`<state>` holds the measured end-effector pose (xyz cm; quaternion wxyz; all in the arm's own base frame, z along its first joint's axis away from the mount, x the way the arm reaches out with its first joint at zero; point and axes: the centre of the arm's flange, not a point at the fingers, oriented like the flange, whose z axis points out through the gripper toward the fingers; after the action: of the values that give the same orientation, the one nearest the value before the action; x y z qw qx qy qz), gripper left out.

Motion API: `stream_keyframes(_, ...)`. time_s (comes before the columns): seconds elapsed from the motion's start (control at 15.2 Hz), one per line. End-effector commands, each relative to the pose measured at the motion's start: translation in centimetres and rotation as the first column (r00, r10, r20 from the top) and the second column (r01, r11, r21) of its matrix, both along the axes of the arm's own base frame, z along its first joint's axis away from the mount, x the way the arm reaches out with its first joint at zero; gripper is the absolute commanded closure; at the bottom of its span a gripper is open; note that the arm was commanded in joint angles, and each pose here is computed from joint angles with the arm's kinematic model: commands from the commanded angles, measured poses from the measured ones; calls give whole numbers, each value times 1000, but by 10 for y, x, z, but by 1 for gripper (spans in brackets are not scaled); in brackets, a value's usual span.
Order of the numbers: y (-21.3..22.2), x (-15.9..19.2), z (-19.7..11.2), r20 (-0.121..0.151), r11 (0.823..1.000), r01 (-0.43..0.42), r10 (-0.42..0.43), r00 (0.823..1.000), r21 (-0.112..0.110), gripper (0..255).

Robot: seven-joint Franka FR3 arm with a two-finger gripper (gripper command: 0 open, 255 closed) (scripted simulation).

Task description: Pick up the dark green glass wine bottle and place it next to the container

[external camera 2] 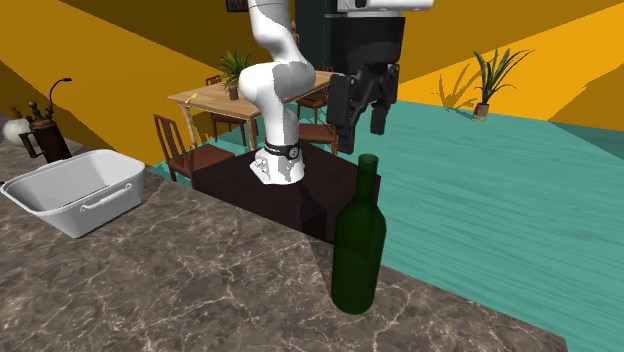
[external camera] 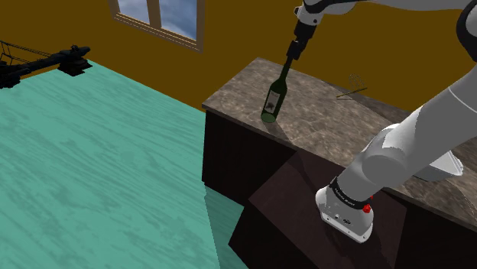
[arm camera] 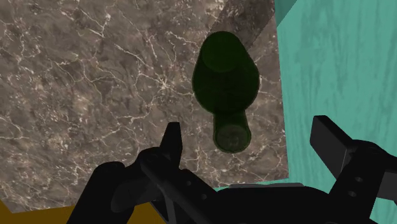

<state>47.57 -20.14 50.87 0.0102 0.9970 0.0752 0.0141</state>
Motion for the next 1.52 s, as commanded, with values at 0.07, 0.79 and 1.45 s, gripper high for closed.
stream_keyframes(0.07,-6,6,-14,2,1000,-8,8,1000,-2,0)
stream_keyframes(0.79,-7,7,-43,2,1000,-8,8,1000,-2,0)
stream_keyframes(1.45,-7,7,-43,2,1000,-8,8,1000,-2,255)
